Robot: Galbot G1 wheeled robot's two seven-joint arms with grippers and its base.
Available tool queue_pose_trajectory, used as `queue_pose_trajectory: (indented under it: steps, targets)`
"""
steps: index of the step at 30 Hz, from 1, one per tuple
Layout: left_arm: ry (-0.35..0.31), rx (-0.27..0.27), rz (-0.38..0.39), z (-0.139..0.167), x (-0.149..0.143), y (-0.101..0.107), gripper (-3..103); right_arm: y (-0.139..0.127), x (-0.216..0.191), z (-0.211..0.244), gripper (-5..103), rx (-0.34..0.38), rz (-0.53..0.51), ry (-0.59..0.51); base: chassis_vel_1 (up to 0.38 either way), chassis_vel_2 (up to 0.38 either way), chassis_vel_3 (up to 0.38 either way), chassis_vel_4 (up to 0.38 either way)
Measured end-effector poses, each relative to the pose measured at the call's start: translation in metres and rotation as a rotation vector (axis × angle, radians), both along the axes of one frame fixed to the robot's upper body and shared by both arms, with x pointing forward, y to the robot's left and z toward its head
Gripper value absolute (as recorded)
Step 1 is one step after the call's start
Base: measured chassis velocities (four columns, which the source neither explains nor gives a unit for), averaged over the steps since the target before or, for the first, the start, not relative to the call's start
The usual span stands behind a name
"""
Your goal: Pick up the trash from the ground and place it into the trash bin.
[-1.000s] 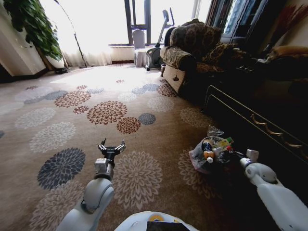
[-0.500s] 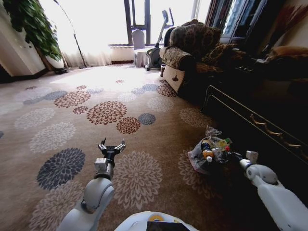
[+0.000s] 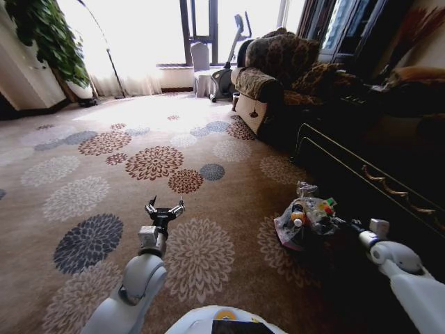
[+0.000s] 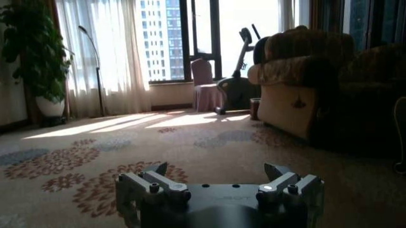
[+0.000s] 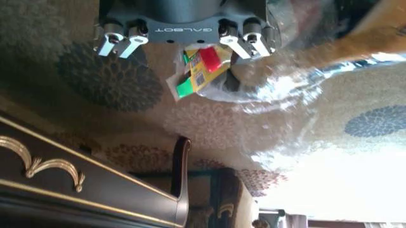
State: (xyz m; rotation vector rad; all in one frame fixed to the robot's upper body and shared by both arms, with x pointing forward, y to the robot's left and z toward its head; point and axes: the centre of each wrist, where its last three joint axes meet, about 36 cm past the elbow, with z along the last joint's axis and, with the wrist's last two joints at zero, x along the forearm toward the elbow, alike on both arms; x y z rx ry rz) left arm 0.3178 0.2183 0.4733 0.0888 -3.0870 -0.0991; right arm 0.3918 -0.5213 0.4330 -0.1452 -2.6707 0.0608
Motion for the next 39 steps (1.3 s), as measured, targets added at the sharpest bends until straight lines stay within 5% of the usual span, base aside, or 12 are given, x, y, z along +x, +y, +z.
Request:
queue_pose_trajectory:
  steps: [5,15,24,27,30,34,39]
  targets:
    - [0.017,0.003,-0.020,-0.006,0.001,-0.003,100,0.008,-0.010,0.023,99,-0.019,0.006,-0.056,0.000,0.000,0.000,0.000]
    - [0.019,0.002,-0.024,-0.006,-0.002,-0.004,100,0.014,-0.027,0.038,100,-0.045,0.010,-0.127,0.000,0.000,0.000,0.000]
    - [0.015,-0.005,-0.020,-0.006,-0.006,-0.005,100,0.049,-0.067,0.069,100,-0.104,0.039,-0.258,0.000,0.000,0.000,0.000]
    - [0.018,-0.008,-0.021,-0.006,-0.009,-0.007,100,0.077,-0.094,0.075,100,-0.076,0.054,-0.284,0.000,0.000,0.000,0.000]
    - [0.035,0.008,-0.010,-0.009,-0.012,-0.008,100,0.145,-0.136,0.070,100,-0.040,0.130,-0.311,0.000,0.000,0.000,0.000]
    - [0.046,0.018,-0.011,-0.011,-0.015,-0.008,100,0.177,-0.149,0.071,100,-0.014,0.184,-0.332,0.000,0.000,0.000,0.000]
    - [0.058,0.029,-0.021,-0.014,-0.020,-0.010,100,0.184,-0.150,0.072,100,-0.010,0.206,-0.349,0.046,0.028,0.039,0.042]
